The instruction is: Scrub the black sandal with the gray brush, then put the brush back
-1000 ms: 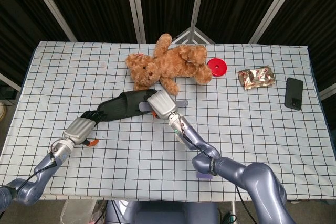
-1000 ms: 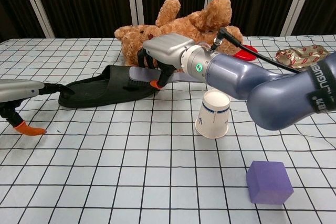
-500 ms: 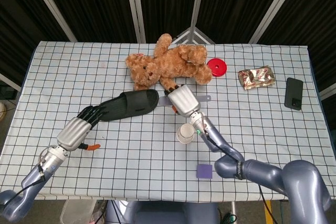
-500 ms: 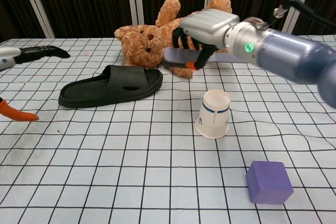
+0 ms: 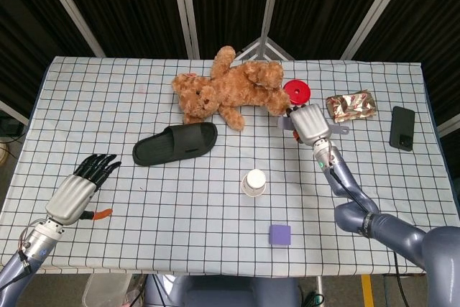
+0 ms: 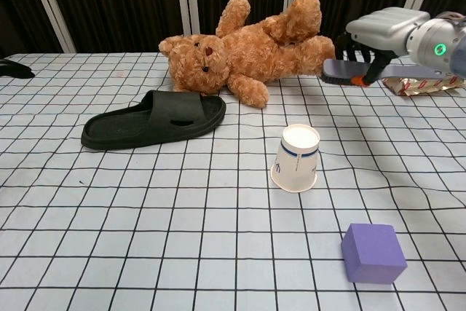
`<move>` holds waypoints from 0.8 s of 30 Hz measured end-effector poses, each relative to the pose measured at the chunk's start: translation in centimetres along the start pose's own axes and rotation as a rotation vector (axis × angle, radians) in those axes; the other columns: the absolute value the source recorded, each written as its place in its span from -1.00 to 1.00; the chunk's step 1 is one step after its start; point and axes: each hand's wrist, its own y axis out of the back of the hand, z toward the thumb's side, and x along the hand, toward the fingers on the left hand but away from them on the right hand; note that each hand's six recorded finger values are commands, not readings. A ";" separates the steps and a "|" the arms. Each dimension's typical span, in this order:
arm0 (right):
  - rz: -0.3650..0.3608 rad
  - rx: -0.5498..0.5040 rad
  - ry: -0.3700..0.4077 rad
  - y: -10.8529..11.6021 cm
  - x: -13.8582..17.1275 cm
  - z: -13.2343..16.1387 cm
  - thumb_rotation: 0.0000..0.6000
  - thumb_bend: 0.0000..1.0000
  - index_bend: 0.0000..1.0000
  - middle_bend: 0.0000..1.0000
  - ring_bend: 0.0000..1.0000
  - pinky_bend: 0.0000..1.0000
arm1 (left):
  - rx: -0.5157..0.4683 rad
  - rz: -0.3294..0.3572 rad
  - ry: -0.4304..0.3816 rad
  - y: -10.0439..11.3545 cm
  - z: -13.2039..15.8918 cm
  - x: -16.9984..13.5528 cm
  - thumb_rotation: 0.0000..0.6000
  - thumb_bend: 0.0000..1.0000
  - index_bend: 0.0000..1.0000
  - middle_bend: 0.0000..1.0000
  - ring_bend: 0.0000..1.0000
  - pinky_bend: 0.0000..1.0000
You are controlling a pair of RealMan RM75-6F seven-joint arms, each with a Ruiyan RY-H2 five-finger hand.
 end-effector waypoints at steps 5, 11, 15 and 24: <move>0.041 -0.052 -0.008 -1.4 1.8 -1.5 1.00 0.23 0.51 0.29 0.16 0.14 | 0.009 -0.008 0.008 -0.3 0.0 0.3 0.85 -0.74 -1.00 -1.00 -1.00 -1.00; 0.095 -0.077 0.021 -3.1 4.1 -1.6 1.00 0.23 0.51 0.29 0.16 0.14 | 0.013 -0.034 0.011 -1.1 -0.1 0.5 0.85 -0.74 -1.00 -1.00 -1.00 -1.00; 0.127 -0.092 0.037 -4.1 5.6 -1.6 1.00 0.23 0.47 0.29 0.16 0.14 | 0.012 -0.041 0.011 -1.3 -0.1 0.5 0.85 -0.74 -1.00 -1.00 -1.00 -1.00; 0.206 -0.082 0.050 -6.2 7.5 -2.2 1.00 0.24 -0.25 -0.06 -0.06 0.10 | 0.014 -0.057 0.029 -1.8 -0.5 0.4 0.86 -0.74 -1.00 -1.00 -1.00 -1.00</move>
